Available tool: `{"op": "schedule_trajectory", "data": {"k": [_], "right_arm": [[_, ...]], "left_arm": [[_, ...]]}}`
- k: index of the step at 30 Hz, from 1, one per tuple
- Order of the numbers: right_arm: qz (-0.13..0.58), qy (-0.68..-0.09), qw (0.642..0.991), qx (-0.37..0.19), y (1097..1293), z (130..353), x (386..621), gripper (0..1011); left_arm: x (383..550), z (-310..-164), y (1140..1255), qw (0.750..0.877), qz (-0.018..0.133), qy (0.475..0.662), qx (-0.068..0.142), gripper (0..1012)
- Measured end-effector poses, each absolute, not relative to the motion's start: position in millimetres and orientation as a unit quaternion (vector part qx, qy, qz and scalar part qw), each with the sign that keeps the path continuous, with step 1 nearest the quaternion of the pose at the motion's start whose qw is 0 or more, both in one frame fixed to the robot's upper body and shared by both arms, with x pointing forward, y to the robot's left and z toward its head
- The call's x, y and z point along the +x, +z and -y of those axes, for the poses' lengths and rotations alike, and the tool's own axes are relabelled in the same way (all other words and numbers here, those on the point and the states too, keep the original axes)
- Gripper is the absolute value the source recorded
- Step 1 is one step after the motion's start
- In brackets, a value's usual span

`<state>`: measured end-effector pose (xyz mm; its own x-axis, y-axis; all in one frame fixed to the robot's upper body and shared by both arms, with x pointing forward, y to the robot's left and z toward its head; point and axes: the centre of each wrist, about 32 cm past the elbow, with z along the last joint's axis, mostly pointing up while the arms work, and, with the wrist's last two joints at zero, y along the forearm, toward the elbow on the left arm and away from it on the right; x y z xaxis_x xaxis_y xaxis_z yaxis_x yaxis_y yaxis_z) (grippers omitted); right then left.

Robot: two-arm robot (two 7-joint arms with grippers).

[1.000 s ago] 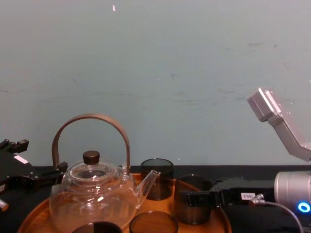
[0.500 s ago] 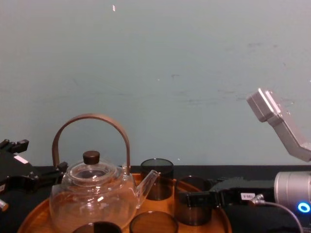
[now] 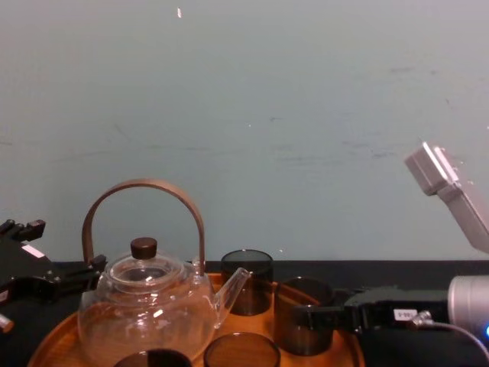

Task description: Pick up the glass from the table and place it on the tray.

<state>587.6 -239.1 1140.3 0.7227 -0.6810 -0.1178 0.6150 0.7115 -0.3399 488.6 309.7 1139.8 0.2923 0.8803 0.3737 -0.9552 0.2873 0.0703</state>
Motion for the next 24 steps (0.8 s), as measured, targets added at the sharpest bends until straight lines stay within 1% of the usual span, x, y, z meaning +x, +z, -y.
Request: {"op": "schedule_trajectory", "data": {"k": [11, 15, 19, 24], "right_arm": [[-0.115, -0.364, 0.913, -0.143, 1142.6, 255.9, 568.1, 1002], [-0.107, -0.374, 0.911, -0.137, 1147.2, 265.3, 559.8, 1002], [-0.093, -0.394, 0.905, -0.126, 1155.1, 278.9, 551.7, 1002], [-0.080, -0.425, 0.895, -0.106, 1163.5, 294.5, 548.8, 1002]], "left_arm": [[488.6, -309.7, 1139.8, 0.791, 0.132, 0.580, 0.141, 1009], [488.6, -309.7, 1139.7, 0.791, 0.132, 0.580, 0.142, 1009], [488.6, -309.7, 1139.8, 0.791, 0.132, 0.580, 0.141, 1009], [488.6, -309.7, 1139.8, 0.791, 0.132, 0.580, 0.142, 1009]]}}
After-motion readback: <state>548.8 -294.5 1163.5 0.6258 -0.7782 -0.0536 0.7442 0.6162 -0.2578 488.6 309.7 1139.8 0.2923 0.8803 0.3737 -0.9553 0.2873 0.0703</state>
